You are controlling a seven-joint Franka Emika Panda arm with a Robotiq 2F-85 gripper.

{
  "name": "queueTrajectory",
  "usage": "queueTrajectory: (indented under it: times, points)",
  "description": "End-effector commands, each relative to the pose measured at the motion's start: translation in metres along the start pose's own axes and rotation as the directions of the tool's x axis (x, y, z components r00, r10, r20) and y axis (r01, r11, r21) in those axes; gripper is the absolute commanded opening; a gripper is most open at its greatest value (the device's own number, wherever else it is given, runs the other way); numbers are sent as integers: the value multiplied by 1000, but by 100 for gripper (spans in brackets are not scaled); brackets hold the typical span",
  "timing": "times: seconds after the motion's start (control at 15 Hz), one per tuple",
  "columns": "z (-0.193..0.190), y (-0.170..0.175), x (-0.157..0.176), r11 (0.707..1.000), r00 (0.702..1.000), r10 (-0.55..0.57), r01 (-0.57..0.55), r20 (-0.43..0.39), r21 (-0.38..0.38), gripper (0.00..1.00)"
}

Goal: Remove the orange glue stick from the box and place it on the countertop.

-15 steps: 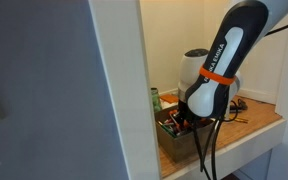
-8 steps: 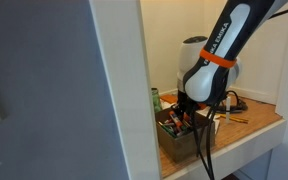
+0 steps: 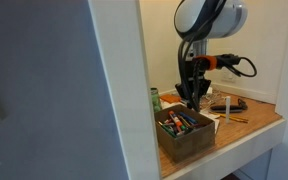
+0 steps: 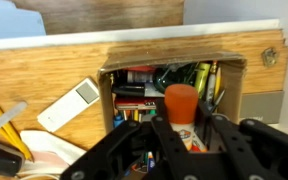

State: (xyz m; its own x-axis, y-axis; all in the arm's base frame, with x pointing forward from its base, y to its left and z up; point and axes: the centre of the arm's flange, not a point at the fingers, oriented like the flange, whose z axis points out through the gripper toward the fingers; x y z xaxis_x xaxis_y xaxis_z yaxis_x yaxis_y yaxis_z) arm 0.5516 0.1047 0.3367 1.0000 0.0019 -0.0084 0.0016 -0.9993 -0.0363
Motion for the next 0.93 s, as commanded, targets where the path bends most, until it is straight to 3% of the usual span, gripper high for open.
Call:
queueTrajectory:
  times: [0.0,0.27,0.53,0.6,0.73,0.87]
  points:
    - [-40,32,10,987,988,80,-97,131,131,8]
    - [-57,78,15,932,957,149,-221,250,289,8]
    - [-56,102,10,829,914,242,-369,325,420,8]
    - [-56,99,4,877,930,219,-319,295,358,31]
    - [-55,106,5,851,920,242,-353,308,389,31]
    - [-53,105,5,846,918,243,-358,312,394,31]
